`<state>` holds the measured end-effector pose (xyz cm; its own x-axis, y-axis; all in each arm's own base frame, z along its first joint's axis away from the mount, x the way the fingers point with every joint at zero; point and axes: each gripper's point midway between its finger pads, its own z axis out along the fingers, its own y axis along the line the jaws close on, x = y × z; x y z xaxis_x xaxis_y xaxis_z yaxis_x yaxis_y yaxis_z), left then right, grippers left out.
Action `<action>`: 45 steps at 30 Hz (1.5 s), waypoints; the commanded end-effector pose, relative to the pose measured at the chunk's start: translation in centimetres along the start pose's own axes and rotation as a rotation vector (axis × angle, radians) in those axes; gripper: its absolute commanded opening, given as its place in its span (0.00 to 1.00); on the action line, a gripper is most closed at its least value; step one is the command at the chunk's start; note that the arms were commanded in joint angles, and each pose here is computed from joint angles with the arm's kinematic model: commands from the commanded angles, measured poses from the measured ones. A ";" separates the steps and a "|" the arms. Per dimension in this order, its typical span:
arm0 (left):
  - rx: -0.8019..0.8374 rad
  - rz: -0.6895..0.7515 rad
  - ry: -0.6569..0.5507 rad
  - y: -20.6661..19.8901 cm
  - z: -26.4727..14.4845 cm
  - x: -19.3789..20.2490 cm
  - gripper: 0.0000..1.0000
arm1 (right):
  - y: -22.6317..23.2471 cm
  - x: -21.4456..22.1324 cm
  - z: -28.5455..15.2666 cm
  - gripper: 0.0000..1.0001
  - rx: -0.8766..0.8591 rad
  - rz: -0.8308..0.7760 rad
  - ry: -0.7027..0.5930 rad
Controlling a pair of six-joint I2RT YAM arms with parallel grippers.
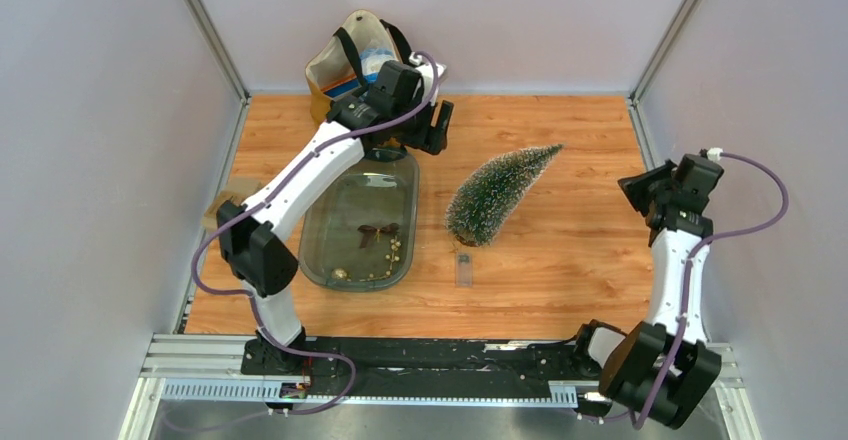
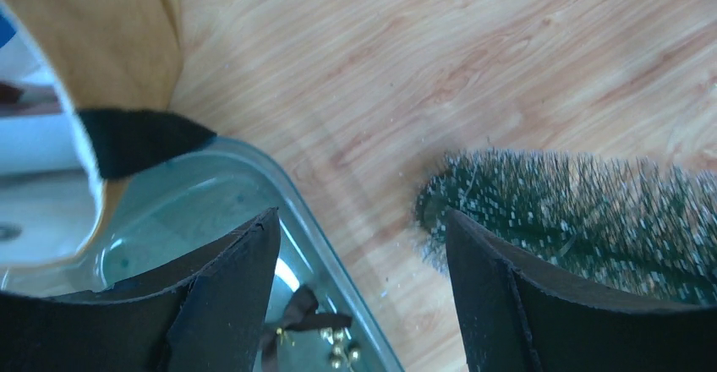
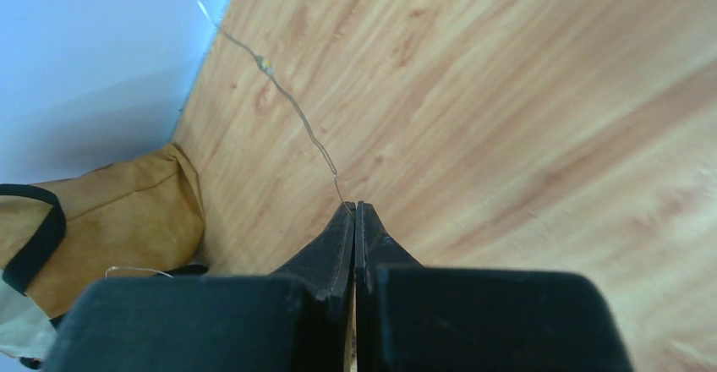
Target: Decorate the small christmas tree
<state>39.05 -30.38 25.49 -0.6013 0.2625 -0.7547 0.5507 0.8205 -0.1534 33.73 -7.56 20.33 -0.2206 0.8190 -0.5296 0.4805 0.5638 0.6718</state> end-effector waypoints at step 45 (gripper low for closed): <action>0.130 -0.097 -0.057 -4.6 -11.1 7.9 0.78 | 2.1 19.5 -25.3 0.00 -0.562 -0.394 0.494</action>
<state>25.80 -25.03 26.11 -0.6503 0.1663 -0.7412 0.5379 0.7898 -0.2947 11.19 10.48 21.53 -0.6956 0.5282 -0.4870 0.0181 0.6905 0.7231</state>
